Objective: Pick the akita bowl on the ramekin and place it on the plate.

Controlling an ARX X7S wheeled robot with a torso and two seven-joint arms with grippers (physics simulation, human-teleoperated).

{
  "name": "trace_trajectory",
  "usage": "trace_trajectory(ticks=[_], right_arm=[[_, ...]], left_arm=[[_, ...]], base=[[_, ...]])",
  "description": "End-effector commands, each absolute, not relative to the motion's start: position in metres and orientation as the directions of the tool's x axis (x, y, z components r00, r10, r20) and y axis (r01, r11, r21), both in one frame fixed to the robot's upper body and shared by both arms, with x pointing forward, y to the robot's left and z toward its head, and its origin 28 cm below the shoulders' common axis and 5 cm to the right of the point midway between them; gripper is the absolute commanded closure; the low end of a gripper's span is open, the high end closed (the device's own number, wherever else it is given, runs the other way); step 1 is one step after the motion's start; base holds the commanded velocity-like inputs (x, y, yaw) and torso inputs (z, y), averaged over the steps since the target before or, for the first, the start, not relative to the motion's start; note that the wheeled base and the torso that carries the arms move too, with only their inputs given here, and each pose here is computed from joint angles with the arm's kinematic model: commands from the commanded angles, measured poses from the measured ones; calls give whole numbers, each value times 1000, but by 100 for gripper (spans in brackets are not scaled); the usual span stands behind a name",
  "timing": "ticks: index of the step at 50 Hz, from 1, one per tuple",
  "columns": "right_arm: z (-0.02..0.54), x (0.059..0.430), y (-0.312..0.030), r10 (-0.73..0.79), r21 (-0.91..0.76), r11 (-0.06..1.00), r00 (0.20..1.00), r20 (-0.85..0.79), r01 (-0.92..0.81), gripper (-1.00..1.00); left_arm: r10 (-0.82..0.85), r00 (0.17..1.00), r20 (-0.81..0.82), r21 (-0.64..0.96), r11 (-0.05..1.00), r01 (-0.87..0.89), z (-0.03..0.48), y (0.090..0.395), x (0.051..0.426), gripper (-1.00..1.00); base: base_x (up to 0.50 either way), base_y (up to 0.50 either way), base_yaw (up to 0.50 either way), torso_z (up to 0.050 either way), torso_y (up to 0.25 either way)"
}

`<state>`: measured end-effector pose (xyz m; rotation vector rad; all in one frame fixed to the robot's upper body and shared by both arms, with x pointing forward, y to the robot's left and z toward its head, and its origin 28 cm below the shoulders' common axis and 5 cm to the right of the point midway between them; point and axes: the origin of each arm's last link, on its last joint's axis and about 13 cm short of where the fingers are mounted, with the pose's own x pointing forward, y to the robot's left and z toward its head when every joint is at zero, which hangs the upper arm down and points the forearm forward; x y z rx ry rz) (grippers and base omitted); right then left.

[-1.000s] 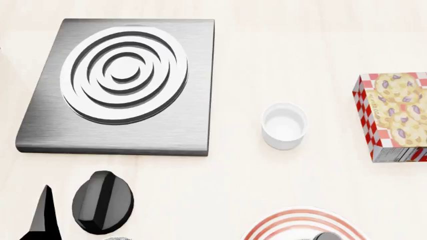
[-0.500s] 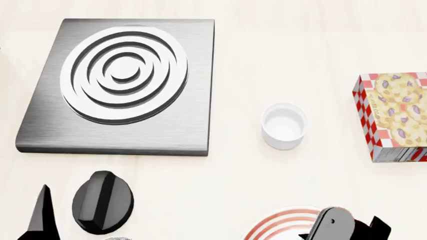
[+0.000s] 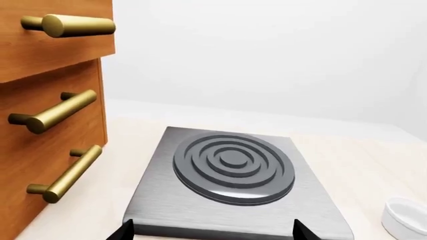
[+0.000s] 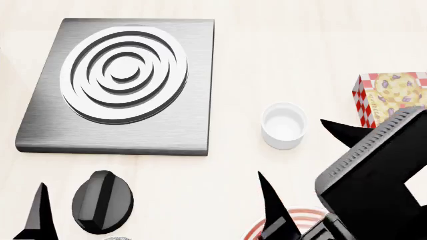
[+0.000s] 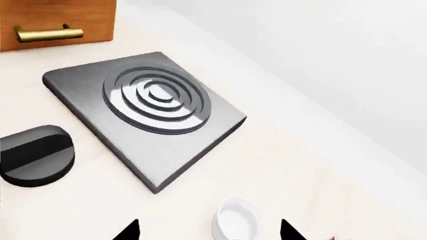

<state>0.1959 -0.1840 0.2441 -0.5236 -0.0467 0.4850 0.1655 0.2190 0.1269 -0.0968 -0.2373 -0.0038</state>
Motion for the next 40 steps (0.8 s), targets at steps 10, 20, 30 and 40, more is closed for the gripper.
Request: trace_trajectory(ticks=[10, 20, 30, 40], right_arm=[[248, 212, -183, 327, -308, 920, 907, 266, -242, -100], [244, 220, -182, 246, -243, 956, 898, 364, -163, -100], [245, 222, -184, 175, -174, 979, 872, 456, -105, -100], [246, 222, -184, 130, -148, 987, 841, 525, -61, -100]], left_arm=[[12, 971, 239, -94, 996, 11, 128, 220, 165, -100], [12, 970, 243, -92, 996, 11, 128, 220, 164, -100], [13, 970, 244, -95, 995, 10, 129, 221, 165, -100], [14, 969, 247, -92, 996, 9, 129, 221, 165, -100]], base=[[0, 0, 0, 0, 0], [0, 0, 0, 0, 0], [0, 0, 0, 0, 0], [0, 0, 0, 0, 0]])
